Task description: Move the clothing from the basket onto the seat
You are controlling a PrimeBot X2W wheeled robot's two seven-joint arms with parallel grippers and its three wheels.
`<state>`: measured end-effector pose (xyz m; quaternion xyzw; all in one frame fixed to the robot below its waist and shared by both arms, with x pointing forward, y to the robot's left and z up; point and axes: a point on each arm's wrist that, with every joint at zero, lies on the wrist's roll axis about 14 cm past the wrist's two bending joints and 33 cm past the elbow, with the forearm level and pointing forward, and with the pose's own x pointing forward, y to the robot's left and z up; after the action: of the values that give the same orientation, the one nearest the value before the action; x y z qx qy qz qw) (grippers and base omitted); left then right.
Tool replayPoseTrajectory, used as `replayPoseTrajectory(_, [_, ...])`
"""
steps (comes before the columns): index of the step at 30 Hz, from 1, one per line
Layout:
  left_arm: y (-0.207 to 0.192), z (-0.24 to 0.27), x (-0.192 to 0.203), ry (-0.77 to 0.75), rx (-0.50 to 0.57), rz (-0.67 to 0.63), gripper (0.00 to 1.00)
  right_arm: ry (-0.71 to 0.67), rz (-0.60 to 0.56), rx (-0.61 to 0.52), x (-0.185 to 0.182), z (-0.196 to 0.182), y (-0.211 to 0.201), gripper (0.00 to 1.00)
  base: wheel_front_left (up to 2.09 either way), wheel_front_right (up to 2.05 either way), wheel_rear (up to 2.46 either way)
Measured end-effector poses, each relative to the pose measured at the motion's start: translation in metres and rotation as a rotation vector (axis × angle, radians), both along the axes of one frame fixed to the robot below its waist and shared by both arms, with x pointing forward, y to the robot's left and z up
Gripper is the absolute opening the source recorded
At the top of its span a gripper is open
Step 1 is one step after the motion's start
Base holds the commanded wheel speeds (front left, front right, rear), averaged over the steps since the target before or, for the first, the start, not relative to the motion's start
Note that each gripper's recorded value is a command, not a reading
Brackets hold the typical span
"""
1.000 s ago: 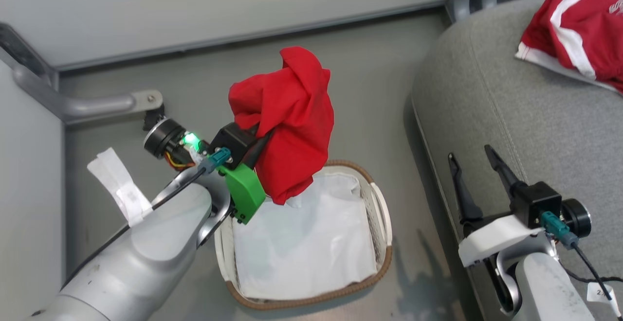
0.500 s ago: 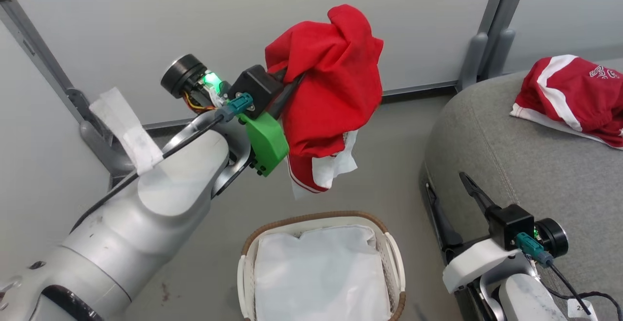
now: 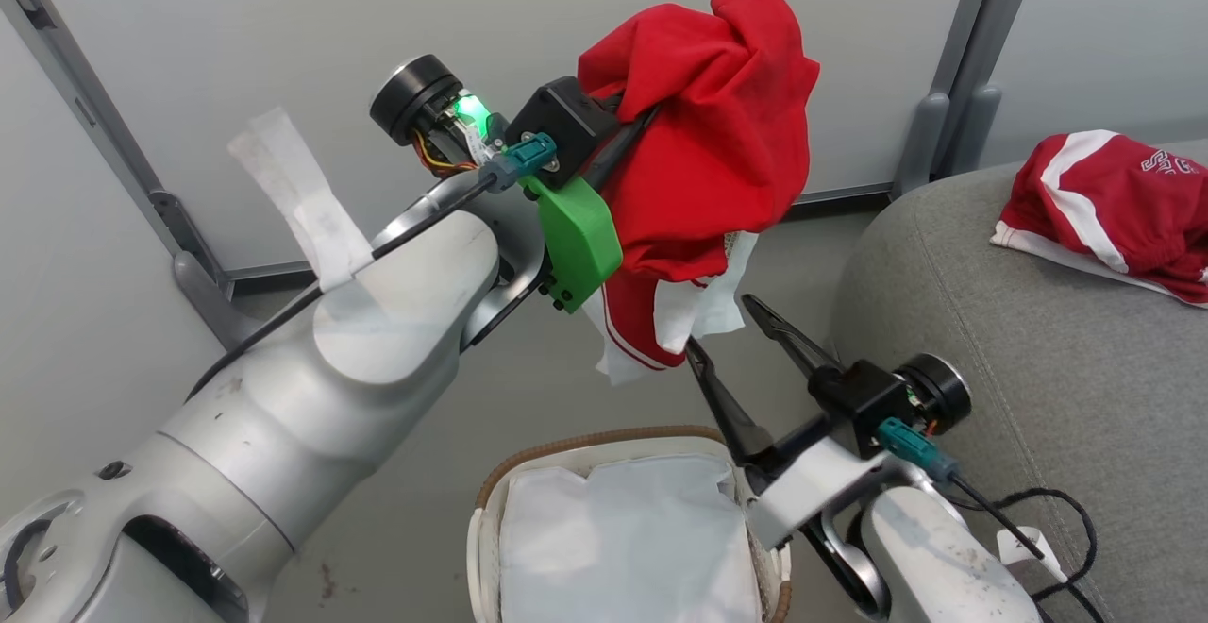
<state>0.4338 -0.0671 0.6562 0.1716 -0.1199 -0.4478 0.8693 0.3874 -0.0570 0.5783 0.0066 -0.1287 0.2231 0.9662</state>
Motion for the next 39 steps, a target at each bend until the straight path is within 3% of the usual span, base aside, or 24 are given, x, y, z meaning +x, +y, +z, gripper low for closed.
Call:
replayPoseTrajectory(4, [-0.006, -0.003, -0.003, 0.015, -0.003, -0.012, 0.0, -0.044, 0.084, 0.005, 0.001, 0.019, 0.026, 1.0, 0.0, 0.0, 0.0])
replayPoseTrajectory(19, [-0.004, -0.011, -0.007, 0.079, -0.054, -0.014, 0.0, -0.077, 0.06, 0.043, 0.03, 0.041, 0.019, 1.0, 0.0, 0.0, 0.0])
replayPoseTrajectory(21, [-0.002, -0.016, -0.006, 0.101, -0.062, -0.007, 0.0, -0.083, 0.061, 0.053, 0.032, 0.045, 0.019, 0.38, 0.0, 0.0, 0.0])
replayPoseTrajectory(24, [0.003, -0.024, -0.004, 0.132, -0.075, 0.007, 0.0, -0.084, 0.059, 0.055, 0.033, 0.045, 0.018, 0.07, 0.0, 0.0, 0.0])
replayPoseTrajectory(25, [0.005, -0.025, -0.002, 0.139, -0.079, 0.012, 0.0, -0.084, 0.057, 0.056, 0.033, 0.045, 0.018, 0.0, 0.0, 0.0, 0.0])
replayPoseTrajectory(31, [0.019, -0.043, 0.005, 0.201, -0.107, 0.056, 0.0, -0.081, 0.037, 0.066, 0.038, 0.044, 0.011, 0.0, 0.0, 0.0, 0.0])
replayPoseTrajectory(32, [0.024, -0.049, 0.008, 0.221, -0.117, 0.071, 0.21, -0.081, 0.032, 0.069, 0.039, 0.045, 0.009, 0.0, 0.0, 0.0, 0.0])
replayPoseTrajectory(34, [0.028, -0.055, 0.009, 0.239, -0.127, 0.083, 0.47, -0.081, 0.028, 0.072, 0.039, 0.045, 0.008, 0.0, 0.0, 0.0, 0.0])
replayPoseTrajectory(35, [0.029, -0.058, 0.009, 0.244, -0.133, 0.086, 0.81, -0.081, 0.027, 0.074, 0.039, 0.045, 0.007, 0.0, 0.0, 0.0, 0.0])
replayPoseTrajectory(36, [0.03, -0.061, 0.009, 0.25, -0.138, 0.089, 1.0, -0.082, 0.025, 0.075, 0.04, 0.045, 0.006, 0.0, 0.0, 0.0, 0.0])
replayPoseTrajectory(39, [0.034, -0.072, 0.008, 0.287, -0.171, 0.102, 1.0, -0.081, 0.014, 0.083, 0.042, 0.045, 0.003, 0.0, 0.0, 0.0, 0.0])
